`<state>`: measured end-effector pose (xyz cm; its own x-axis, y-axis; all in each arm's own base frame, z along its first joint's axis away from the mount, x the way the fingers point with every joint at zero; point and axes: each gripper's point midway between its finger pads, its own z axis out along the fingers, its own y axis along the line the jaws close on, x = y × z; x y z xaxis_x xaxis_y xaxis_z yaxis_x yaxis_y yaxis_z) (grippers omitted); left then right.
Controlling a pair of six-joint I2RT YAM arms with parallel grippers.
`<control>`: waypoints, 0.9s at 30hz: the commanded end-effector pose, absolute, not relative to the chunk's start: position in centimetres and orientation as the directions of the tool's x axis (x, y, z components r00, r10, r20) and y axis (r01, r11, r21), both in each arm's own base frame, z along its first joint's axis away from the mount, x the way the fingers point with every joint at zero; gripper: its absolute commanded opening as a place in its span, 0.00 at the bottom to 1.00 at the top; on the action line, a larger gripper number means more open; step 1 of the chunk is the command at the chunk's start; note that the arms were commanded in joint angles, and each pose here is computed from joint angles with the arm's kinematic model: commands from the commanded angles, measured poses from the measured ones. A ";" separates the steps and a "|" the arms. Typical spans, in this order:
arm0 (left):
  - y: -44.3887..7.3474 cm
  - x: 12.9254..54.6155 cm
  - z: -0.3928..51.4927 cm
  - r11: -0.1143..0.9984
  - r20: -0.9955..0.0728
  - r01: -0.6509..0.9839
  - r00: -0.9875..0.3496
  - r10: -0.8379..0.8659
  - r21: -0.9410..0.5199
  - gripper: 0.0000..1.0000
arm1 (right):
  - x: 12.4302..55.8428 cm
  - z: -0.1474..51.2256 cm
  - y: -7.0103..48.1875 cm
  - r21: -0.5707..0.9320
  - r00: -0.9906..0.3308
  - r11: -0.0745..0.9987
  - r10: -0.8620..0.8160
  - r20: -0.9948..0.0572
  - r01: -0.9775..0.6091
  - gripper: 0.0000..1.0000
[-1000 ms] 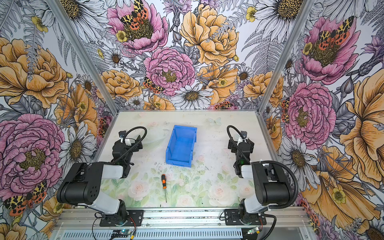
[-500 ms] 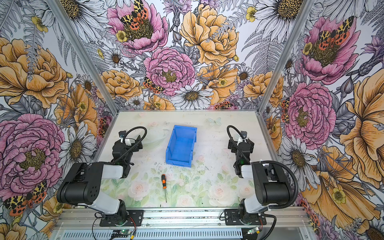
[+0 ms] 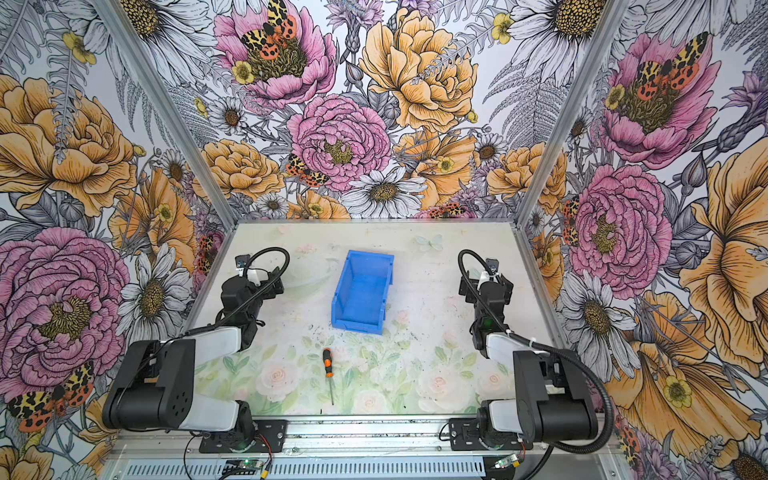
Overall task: Put the screwdriver in the bin
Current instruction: 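Move the left gripper toward the screwdriver while the right gripper nears the bin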
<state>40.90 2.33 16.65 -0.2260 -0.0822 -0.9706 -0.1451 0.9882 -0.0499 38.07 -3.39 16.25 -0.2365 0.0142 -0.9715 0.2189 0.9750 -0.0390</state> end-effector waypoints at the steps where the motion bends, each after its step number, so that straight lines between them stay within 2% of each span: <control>1: 3.1 40.0 16.3 0.972 -0.935 -0.218 -0.320 -0.151 -0.082 0.99 | 37.2 19.1 -2.8 -0.023 -0.243 0.974 0.033 -0.969 0.226 0.99; 5: 2.6 39.3 16.7 0.962 -0.901 -0.259 -0.390 -0.190 -0.090 0.99 | 35.9 21.4 -1.3 -0.049 -0.294 0.976 0.016 -0.956 0.210 1.00; 11: -1.2 38.1 16.5 0.968 -0.817 -0.173 -0.522 -0.247 -0.182 0.99 | 34.3 24.0 2.1 -0.056 -0.397 0.986 0.010 -0.918 0.154 0.99; 15: -3.5 36.6 16.3 0.966 -0.759 -0.137 -0.598 -0.258 -0.220 0.99 | 33.6 24.8 6.2 -0.035 -0.415 0.999 -0.022 -0.910 0.024 0.99; 20: -7.0 34.9 16.0 0.964 -0.717 -0.075 -0.655 -0.241 -0.256 0.99 | 33.6 23.5 9.6 -0.075 -0.462 0.995 -0.100 -0.881 -0.071 1.00; 23: -9.3 33.8 15.4 0.952 -0.667 -0.060 -0.701 -0.254 -0.299 0.99 | 33.5 22.8 12.5 -0.062 -0.482 0.980 -0.147 -0.864 -0.187 1.00; 27: -12.3 32.1 14.4 0.942 -0.608 -0.045 -0.753 -0.251 -0.332 0.99 | 32.2 23.1 15.7 -0.099 -0.458 0.949 -0.233 -0.858 -0.299 0.99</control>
<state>33.13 -10.64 14.12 -0.7186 -0.2090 -0.6632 -0.0277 0.9616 -0.2731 32.97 13.62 21.28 -0.4991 -0.1867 -0.8462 -0.2180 0.9722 -0.0859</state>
